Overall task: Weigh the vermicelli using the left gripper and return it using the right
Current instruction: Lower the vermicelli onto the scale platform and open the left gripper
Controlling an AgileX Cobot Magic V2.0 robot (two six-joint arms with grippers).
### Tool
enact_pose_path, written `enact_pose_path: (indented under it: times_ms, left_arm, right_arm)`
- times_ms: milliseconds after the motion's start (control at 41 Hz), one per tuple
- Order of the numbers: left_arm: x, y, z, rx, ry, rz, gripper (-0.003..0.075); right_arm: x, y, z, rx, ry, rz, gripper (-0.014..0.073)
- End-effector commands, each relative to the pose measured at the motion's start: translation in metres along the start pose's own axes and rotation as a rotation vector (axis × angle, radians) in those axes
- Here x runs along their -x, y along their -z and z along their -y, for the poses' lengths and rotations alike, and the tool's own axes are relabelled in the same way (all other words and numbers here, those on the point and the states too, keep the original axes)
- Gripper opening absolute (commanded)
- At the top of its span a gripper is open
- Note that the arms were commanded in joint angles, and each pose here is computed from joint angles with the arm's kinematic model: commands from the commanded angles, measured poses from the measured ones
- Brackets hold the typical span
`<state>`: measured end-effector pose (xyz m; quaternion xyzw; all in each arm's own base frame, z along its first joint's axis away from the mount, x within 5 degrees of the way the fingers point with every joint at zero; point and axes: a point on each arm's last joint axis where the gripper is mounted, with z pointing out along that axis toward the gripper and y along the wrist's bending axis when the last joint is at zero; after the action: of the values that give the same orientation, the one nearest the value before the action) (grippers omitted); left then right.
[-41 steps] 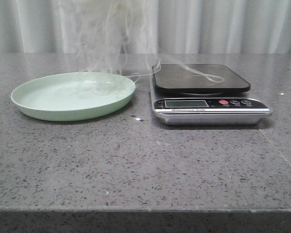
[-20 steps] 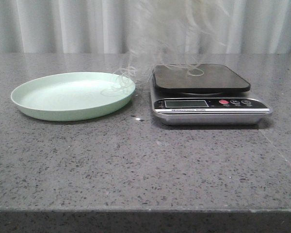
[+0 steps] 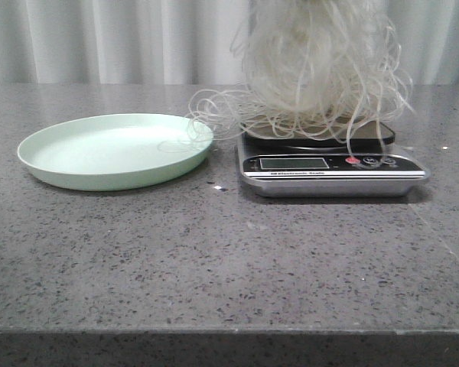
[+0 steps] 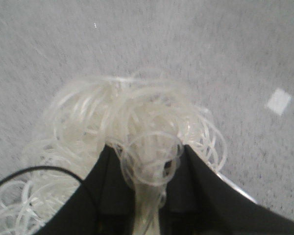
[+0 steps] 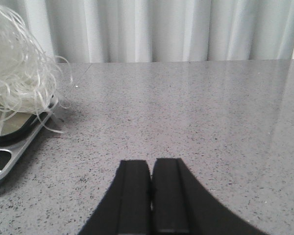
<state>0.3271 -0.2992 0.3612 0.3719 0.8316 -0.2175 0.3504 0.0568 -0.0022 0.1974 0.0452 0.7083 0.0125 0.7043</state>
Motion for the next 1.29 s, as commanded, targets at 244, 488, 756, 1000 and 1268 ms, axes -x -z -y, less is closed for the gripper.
enact_pose_path:
  times_ms: [244,488,756,1000,1268]
  left_arm:
    - [0.0,0.001,0.004,-0.019,-0.009,-0.051,0.0137]
    - [-0.002,0.0,0.004,-0.02,-0.013,-0.078,0.0139]
    - [0.001,0.006,0.005,-0.026,-0.019,-0.086,0.0384]
    - [0.005,0.017,0.005,-0.031,-0.026,-0.104,0.0519]
    - [0.016,0.055,0.002,0.084,-0.071,-0.065,0.0518]
  right_arm:
    - [0.012,0.002,0.001,-0.013,0.009,0.114,0.0151]
    - [0.012,0.002,0.001,-0.013,0.009,0.114,0.0151]
    - [0.012,0.002,0.001,-0.013,0.009,0.113,0.0151]
    - [0.011,0.002,0.001,-0.013,0.009,0.111,0.0151]
    - [0.011,0.002,0.001,-0.013,0.009,0.11,0.0151]
